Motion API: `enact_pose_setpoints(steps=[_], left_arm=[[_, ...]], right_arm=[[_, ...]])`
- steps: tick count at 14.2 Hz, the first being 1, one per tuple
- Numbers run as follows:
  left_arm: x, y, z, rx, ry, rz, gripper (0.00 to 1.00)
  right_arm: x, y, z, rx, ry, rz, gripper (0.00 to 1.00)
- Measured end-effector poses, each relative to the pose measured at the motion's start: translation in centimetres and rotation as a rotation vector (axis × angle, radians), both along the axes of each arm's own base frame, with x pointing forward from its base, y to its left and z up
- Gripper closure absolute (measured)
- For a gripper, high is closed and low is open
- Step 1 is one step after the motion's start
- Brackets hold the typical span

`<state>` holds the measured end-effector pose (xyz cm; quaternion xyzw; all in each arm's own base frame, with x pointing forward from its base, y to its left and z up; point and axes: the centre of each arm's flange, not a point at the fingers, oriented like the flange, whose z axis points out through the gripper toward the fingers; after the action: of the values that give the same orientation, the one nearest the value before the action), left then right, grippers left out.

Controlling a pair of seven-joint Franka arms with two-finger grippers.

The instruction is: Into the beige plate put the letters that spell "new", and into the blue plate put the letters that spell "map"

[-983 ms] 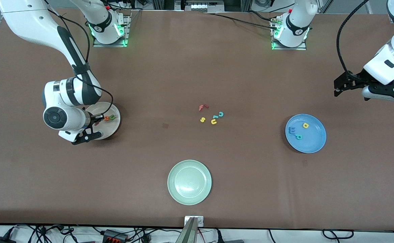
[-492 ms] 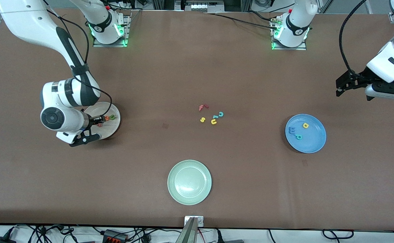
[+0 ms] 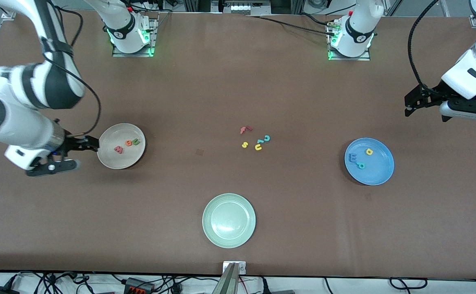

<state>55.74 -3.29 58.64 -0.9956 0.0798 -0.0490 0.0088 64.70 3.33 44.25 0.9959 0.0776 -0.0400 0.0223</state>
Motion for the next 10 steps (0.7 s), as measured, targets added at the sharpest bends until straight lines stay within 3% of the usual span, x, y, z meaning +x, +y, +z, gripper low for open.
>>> enact_pose_setpoints(steps=[3, 5, 10], left_arm=[[0.0, -0.1, 0.0, 0.0, 0.0, -0.001, 0.0], [0.0, -0.1, 0.1, 0.0, -0.002, -0.001, 0.0], [0.0, 0.0, 0.3, 0.0, -0.006, 0.0, 0.0]], right_arm=[[0.2, -3.9, 5.8, 0.073, 0.004, -0.138, 0.0], [0.0, -6.0, 8.6, 0.076, -0.004, -0.175, 0.0], [-2.4, -7.3, 16.8, 0.079, -0.117, -0.202, 0.0]])
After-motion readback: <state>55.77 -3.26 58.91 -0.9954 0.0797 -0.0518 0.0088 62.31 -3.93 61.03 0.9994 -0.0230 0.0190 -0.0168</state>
